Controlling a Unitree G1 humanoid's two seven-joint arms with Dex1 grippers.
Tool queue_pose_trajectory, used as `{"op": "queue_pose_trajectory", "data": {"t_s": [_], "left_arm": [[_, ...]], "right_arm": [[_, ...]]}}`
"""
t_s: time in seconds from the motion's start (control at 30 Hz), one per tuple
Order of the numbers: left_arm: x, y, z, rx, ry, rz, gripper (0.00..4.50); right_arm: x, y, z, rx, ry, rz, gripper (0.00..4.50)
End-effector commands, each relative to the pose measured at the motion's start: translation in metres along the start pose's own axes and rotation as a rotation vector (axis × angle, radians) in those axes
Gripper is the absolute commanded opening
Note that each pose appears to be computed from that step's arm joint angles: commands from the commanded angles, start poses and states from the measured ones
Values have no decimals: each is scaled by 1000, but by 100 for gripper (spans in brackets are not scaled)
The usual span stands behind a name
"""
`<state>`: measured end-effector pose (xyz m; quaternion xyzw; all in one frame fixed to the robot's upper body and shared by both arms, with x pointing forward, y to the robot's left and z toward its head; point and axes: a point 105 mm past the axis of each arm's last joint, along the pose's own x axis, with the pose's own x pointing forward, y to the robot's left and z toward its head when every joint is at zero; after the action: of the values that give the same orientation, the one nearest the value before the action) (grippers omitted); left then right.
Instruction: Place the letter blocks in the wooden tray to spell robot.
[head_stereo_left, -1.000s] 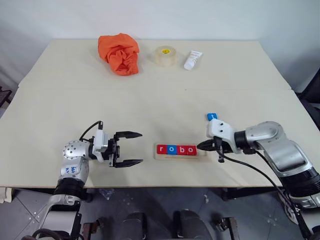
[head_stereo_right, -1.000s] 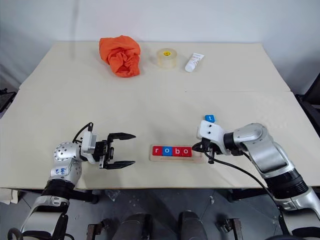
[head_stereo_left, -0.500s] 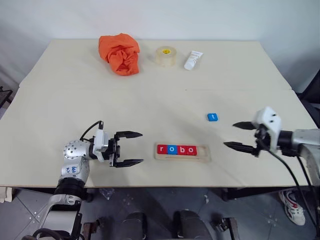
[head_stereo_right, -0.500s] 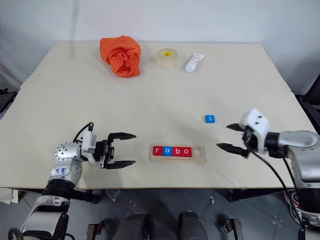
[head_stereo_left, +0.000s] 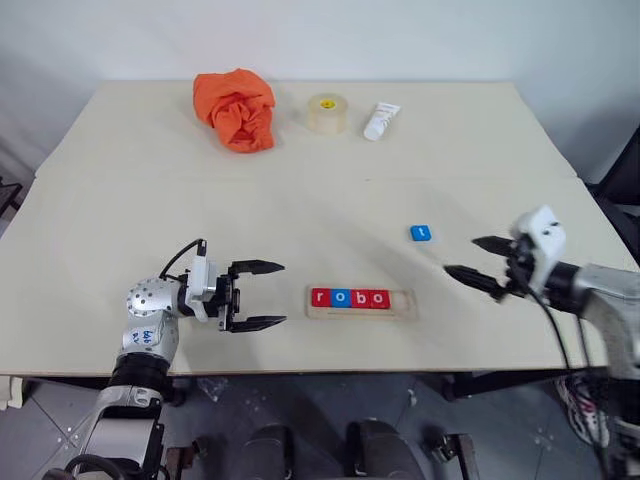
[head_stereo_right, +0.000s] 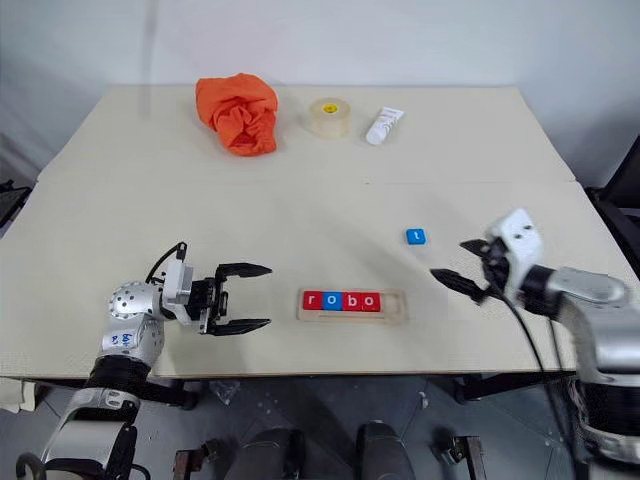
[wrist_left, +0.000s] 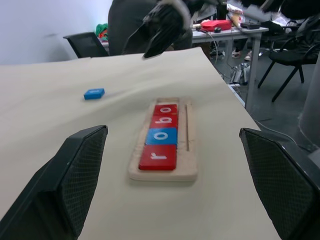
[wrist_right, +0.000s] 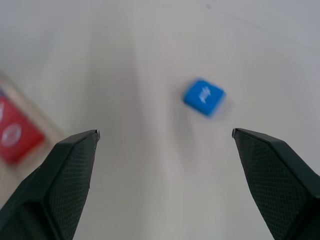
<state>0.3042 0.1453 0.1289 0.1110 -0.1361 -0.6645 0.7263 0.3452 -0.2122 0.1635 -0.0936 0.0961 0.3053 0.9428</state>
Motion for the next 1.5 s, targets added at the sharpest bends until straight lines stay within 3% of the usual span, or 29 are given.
{"op": "queue_pose_trajectory", "data": {"t_s": [0.03, 0.3, 0.47, 0.57, 0.8, 1.17, 1.5], "left_arm": [[-2, -2, 5, 27, -2, -53, 450], [-7, -3, 7, 33, 7, -42, 450], [-8, -4, 7, 37, 9, -31, 450], [-9, -5, 8, 38, 11, -27, 450], [-10, -4, 7, 38, 14, -19, 450], [-7, -2, 7, 34, 7, -45, 450], [-6, -7, 5, 5, 3, -92, 450]], "right_arm": [[19, -18, 4, 7, -29, -136, 445], [67, -31, -9, 69, -28, -277, 445], [80, -29, -23, 121, 7, -315, 445], [79, -29, -23, 151, -9, -337, 386], [68, -26, -25, 131, -18, -382, 148], [35, -10, -2, 102, -110, -383, 150], [-27, 32, -27, 110, -15, -394, 150]]}}
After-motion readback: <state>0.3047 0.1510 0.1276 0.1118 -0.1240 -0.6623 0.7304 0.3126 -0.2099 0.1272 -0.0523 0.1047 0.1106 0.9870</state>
